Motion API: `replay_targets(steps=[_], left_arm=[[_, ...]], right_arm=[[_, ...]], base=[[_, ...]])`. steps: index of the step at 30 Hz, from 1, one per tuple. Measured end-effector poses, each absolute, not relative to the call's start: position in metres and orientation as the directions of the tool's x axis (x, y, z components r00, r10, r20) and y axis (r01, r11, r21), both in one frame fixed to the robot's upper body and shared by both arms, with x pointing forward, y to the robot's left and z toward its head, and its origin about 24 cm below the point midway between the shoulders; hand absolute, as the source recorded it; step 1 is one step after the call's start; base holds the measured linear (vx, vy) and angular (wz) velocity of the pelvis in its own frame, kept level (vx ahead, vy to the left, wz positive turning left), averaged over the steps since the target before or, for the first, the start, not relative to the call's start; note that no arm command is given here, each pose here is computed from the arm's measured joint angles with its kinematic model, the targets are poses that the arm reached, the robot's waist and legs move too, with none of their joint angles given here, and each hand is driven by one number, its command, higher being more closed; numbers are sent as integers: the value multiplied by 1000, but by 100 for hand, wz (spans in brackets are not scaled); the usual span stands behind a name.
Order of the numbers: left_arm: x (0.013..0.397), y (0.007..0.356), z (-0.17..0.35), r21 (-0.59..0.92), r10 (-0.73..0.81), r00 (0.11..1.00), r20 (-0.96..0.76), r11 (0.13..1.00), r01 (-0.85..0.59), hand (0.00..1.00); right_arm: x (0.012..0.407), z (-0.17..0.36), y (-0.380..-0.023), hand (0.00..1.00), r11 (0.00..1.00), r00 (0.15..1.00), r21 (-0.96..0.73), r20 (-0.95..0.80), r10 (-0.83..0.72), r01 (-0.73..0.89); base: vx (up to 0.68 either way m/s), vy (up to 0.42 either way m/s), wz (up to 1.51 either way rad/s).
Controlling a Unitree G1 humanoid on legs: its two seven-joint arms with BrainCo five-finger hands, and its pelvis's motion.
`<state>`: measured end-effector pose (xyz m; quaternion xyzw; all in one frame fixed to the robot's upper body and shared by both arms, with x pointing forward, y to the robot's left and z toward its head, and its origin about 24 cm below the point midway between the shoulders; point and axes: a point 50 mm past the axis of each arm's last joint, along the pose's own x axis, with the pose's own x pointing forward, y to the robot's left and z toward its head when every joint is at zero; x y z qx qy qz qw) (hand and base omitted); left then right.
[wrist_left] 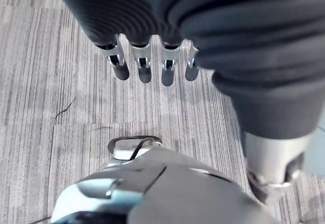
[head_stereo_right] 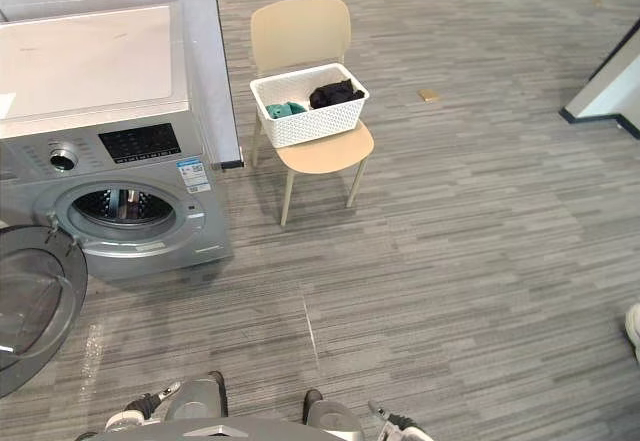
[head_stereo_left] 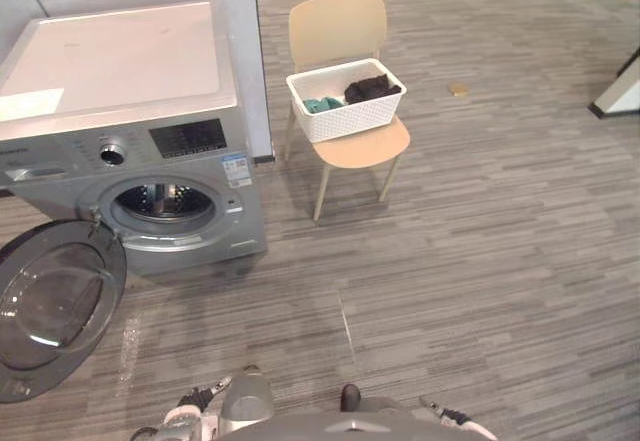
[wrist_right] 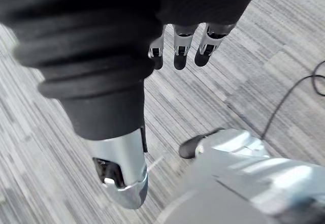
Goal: Pick up the laundry basket with both hands and put the clothes into the washing machine.
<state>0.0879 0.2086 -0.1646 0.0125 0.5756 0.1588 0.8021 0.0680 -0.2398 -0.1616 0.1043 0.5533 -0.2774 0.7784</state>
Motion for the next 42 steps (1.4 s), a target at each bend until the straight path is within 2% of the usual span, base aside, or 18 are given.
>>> replay_targets(steps=[2,5,6,9,11,14,17,18,22,25,27,33,37,42], left_arm=[[87,208,-164,185,280,286,-916,930,-318,0],[67,196,-170,157,255,227,-940,913,-377,0],[50,196,-172,170,256,178,-950,904,-393,0],[33,207,-172,206,282,134,-950,888,-411,0],[35,207,-172,208,282,142,-949,896,-392,0],[46,215,-169,238,291,189,-938,936,-260,0],[74,220,-164,248,295,274,-915,949,-194,0],[90,217,-160,234,289,320,-902,952,-199,0],[118,185,-158,142,214,389,-896,968,-205,0],[110,187,-159,137,221,379,-899,962,-236,0],[100,175,-164,98,190,346,-919,959,-265,0],[90,169,-167,87,186,306,-934,946,-312,0],[97,180,-163,101,221,334,-916,935,-340,0],[103,176,-162,120,215,357,-909,955,-272,0]], right_arm=[[80,-158,-240,0,867,283,-166,-902,-325,470],[96,-152,-250,0,893,327,-199,-880,-344,404],[105,-152,-240,0,911,351,-178,-881,-316,373],[101,-159,-217,0,940,350,-119,-907,-234,321],[101,-159,-215,0,941,352,-107,-909,-224,322],[109,-156,-218,0,943,391,-89,-894,-218,322],[100,-157,-223,0,934,369,-102,-900,-234,343],[98,-157,-226,0,924,366,-104,-897,-247,368],[96,-152,-238,0,897,379,-118,-877,-295,426],[81,-157,-229,0,894,334,-116,-901,-278,432],[80,-156,-240,0,896,320,-148,-899,-298,418],[66,-159,-241,0,891,269,-170,-915,-302,420],[75,-157,-244,0,880,293,-169,-900,-321,445],[84,-155,-239,0,806,302,-114,-889,-343,581]], base=[[87,154,-15],[78,182,-65],[147,227,-100],[267,168,-29],[295,139,-9],[306,85,38],[392,-74,86],[382,-183,77],[398,-259,76],[373,-364,54],[433,-493,16],[341,-397,65],[216,-229,30],[143,7,14]])
